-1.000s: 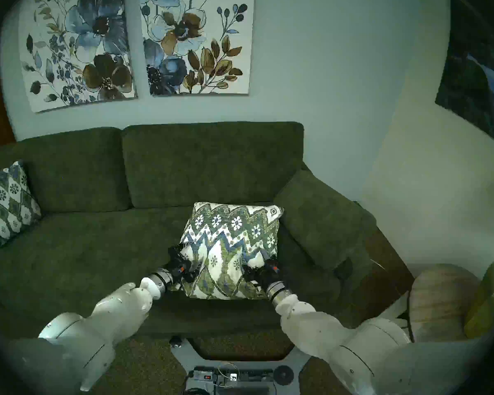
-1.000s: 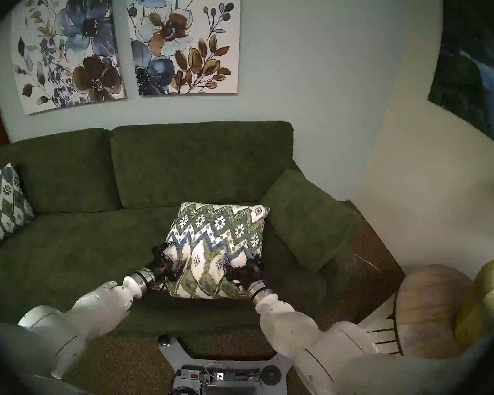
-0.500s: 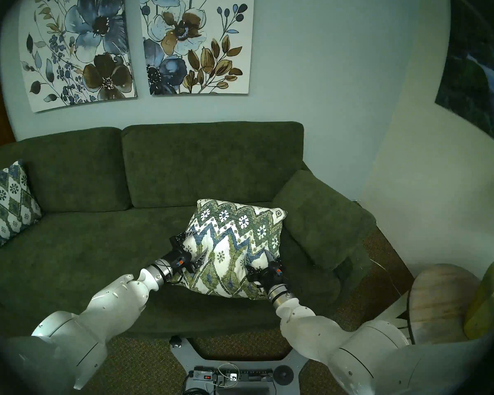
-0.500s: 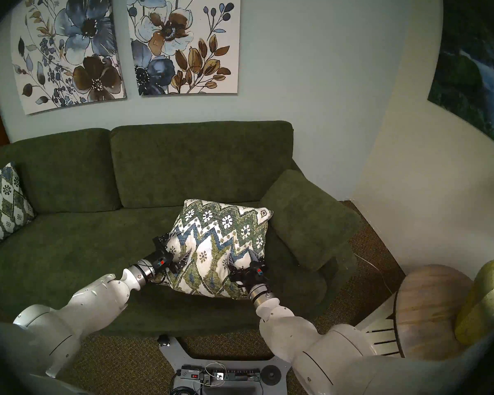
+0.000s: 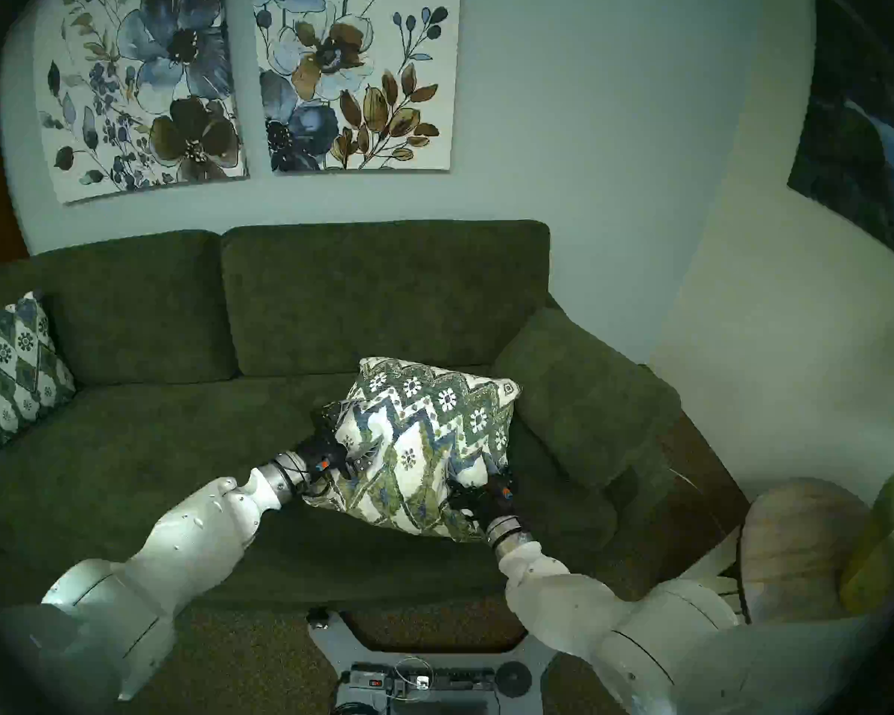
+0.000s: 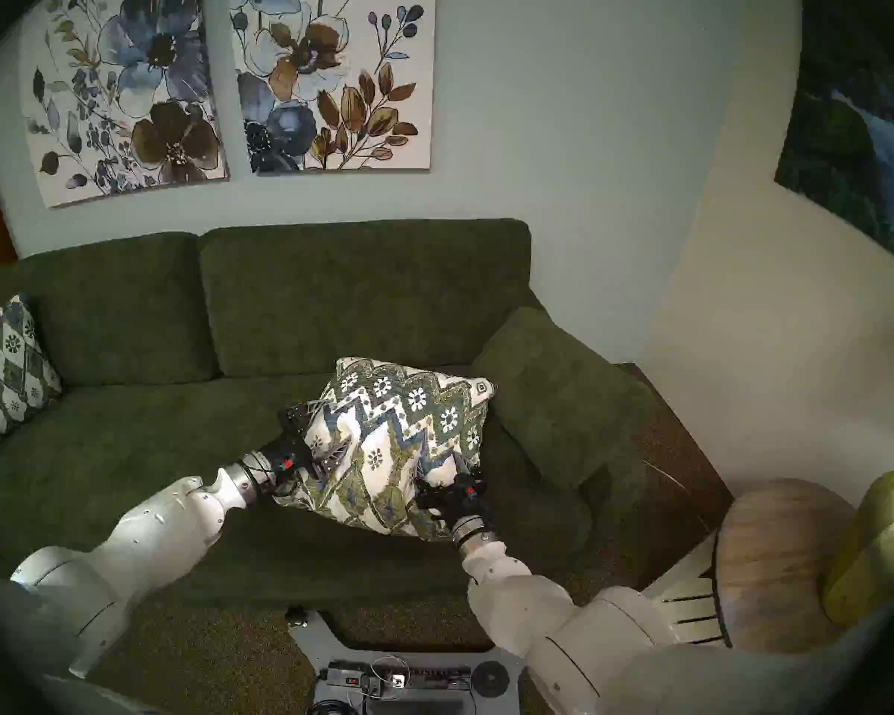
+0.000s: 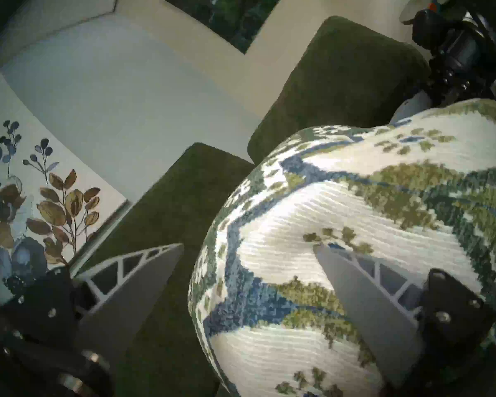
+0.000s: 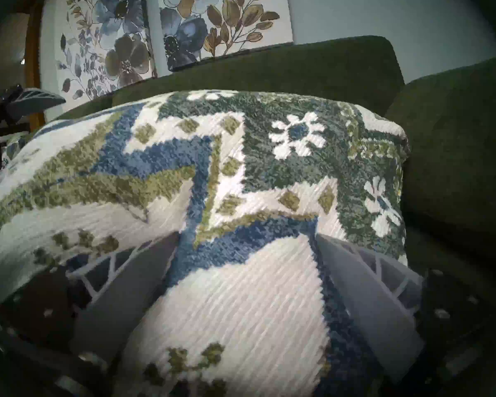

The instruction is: Fluff a cushion

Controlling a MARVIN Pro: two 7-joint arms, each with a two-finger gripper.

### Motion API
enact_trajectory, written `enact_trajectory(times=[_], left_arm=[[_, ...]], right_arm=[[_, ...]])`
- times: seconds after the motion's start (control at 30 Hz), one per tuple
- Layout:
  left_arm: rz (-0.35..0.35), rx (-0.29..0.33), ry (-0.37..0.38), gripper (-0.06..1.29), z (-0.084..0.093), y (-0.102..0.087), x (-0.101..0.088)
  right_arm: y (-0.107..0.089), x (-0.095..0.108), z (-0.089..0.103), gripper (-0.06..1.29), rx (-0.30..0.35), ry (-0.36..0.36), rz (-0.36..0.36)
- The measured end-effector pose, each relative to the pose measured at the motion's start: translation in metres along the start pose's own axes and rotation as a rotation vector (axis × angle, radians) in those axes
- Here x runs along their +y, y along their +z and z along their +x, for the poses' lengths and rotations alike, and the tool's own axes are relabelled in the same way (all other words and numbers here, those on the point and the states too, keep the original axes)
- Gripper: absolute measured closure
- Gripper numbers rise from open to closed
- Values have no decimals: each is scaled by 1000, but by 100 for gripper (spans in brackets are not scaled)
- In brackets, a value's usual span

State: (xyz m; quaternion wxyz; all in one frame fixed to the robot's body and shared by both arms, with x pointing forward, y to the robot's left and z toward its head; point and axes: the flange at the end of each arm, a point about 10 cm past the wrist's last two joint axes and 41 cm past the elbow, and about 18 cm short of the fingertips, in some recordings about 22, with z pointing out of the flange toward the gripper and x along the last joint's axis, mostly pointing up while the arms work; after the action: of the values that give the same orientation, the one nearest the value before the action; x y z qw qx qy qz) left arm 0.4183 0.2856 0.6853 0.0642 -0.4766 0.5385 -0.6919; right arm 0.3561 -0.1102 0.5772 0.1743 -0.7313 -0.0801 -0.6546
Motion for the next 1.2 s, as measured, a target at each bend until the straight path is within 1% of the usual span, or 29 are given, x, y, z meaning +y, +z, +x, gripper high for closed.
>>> enact_trajectory(times=[0.4,0.5,0.6,0.73,0.8,0.87,0.93,1.0,1.1,1.2], left_arm=[[2,90,65,0,21,17,-14],[3,124,98,0,29,25,-23],[4,139,114,0,33,28,-28],[4,171,157,0,40,36,-42],[11,187,182,0,45,41,-52],[40,210,211,-3,51,47,-69],[80,231,248,-2,58,52,-93],[112,243,277,-2,62,54,-112],[164,257,327,-2,69,54,-143],[201,256,367,-2,72,50,-166]], right_arm=[[-5,5,-2,0,4,4,-32],[-8,7,-4,0,6,6,-46],[-9,9,-4,0,8,7,-52],[-12,10,-5,0,12,9,-65],[-14,11,-6,0,13,10,-70],[-20,9,-11,0,1,9,-62],[-25,3,-16,0,-10,11,-45],[-28,1,-18,0,-15,11,-42],[-32,-1,-22,0,-21,10,-34],[-34,-3,-23,0,-25,6,-23]])
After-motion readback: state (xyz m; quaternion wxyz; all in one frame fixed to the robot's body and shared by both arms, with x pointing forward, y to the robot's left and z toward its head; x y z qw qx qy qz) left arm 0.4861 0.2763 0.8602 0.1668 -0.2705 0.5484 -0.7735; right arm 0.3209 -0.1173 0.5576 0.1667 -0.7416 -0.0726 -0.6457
